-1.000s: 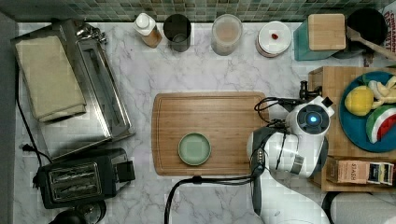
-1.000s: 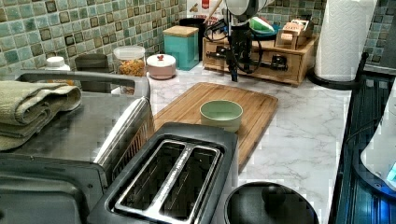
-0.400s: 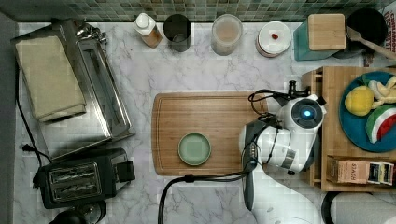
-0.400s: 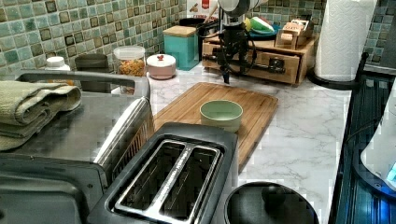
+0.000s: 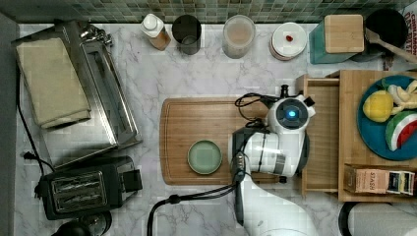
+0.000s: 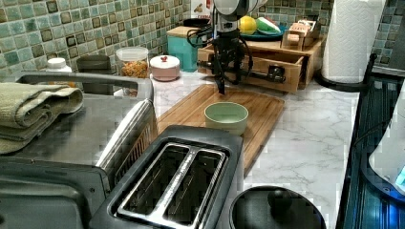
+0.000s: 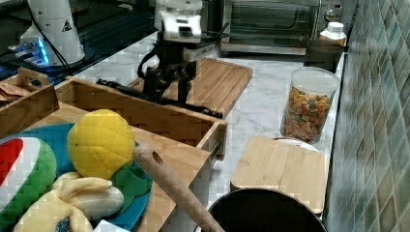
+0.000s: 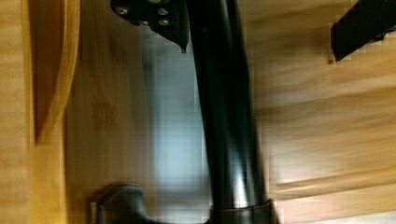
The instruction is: Open the drawer.
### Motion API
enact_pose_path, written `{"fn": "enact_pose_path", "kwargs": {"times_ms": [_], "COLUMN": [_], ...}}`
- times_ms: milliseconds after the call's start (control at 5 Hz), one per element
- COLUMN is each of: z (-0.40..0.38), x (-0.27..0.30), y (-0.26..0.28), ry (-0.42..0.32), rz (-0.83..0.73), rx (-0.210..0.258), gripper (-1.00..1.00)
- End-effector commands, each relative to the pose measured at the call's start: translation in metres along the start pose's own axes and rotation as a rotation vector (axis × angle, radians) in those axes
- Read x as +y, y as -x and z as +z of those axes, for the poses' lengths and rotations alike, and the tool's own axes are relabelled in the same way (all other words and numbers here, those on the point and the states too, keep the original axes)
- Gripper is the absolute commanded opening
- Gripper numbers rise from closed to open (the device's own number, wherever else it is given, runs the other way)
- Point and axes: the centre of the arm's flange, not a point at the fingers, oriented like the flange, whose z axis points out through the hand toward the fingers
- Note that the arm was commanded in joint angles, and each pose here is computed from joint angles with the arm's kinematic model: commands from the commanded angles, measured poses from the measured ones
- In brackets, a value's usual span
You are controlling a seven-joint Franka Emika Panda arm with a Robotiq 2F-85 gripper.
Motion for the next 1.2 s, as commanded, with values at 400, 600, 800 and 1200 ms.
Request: {"fn": "enact_pose_path", "kwargs": {"times_ms": [400, 600, 800, 1200], "z": [-0.0372, -0.0373, -0.0372, -0.0374], "x": [-0.2074, -0.2074, -0.2074, -0.2074], "y": [0.0178, 0.0178, 0.0179, 0.0177], "ry": [-0.089, -0.089, -0.089, -0.089], "rz": [-0.161, -0.161, -0.161, -0.161], "rx": [0.036, 0.036, 0.036, 0.036], "gripper": [1.0, 1.0, 1.0, 1.0]}}
